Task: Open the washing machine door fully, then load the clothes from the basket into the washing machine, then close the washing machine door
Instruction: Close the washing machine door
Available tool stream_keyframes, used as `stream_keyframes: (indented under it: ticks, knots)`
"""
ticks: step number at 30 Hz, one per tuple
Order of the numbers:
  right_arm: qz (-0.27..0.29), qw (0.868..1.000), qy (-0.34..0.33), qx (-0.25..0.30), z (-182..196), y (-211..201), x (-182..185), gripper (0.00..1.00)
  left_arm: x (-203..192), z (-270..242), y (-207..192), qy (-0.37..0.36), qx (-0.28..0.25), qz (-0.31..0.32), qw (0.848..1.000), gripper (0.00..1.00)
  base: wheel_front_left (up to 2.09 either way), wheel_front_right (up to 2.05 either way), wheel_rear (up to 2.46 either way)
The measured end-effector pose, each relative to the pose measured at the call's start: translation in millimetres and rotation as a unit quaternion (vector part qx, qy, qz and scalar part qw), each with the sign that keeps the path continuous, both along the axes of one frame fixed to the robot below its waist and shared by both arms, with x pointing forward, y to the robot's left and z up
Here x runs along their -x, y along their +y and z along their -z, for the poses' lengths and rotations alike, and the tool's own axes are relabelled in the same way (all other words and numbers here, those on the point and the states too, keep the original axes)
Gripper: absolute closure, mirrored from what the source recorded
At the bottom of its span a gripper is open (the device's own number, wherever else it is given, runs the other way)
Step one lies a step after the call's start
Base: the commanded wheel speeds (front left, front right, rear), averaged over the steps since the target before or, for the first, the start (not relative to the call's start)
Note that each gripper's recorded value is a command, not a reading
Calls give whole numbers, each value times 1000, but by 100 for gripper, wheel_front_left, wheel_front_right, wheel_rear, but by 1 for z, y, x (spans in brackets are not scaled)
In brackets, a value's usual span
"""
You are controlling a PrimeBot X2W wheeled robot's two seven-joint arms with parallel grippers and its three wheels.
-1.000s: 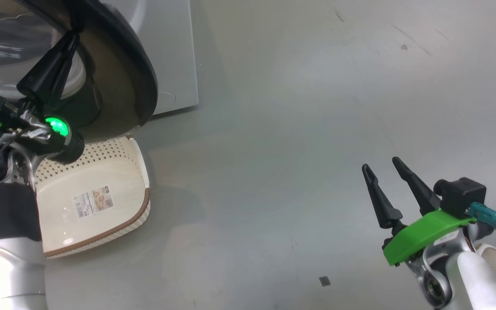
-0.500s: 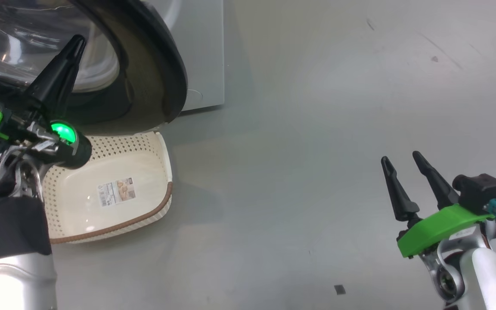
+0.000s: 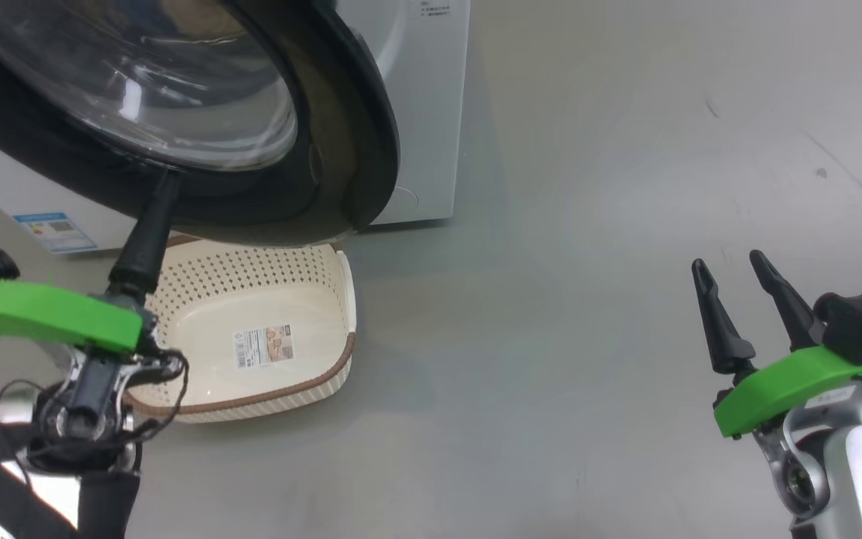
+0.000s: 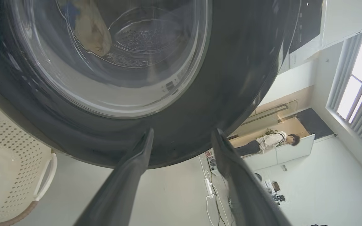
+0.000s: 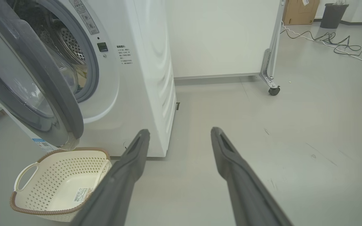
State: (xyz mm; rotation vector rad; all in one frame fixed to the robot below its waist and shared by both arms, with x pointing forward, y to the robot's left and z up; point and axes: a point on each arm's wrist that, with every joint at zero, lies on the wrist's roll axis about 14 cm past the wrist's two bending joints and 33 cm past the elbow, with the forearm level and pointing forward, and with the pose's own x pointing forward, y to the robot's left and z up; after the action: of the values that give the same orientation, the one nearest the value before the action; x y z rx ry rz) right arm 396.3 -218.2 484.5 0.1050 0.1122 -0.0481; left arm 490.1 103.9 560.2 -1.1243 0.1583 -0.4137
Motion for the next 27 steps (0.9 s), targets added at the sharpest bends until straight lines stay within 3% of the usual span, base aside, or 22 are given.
stream_keyframes:
  ticks: [5,10,13,21,27]
  knots:
    - [-9,1000,-3,2,-5,6,5,0,20,13,25,-36,-143,-71,987,0,0,0,0]
    - [-13,1000,-4,3,-8,9,9,0,35,27,44,-56,-266,-135,953,0,0,0,0]
    - [-14,1000,-8,6,-11,9,10,0,44,28,50,-78,-336,-163,924,0,0,0,0]
    - [-28,999,5,22,-6,17,11,0,72,51,57,-77,-434,-179,880,0,0,0,0]
    - [-37,999,5,24,-6,23,8,0,87,62,63,-59,-448,-183,873,0,0,0,0]
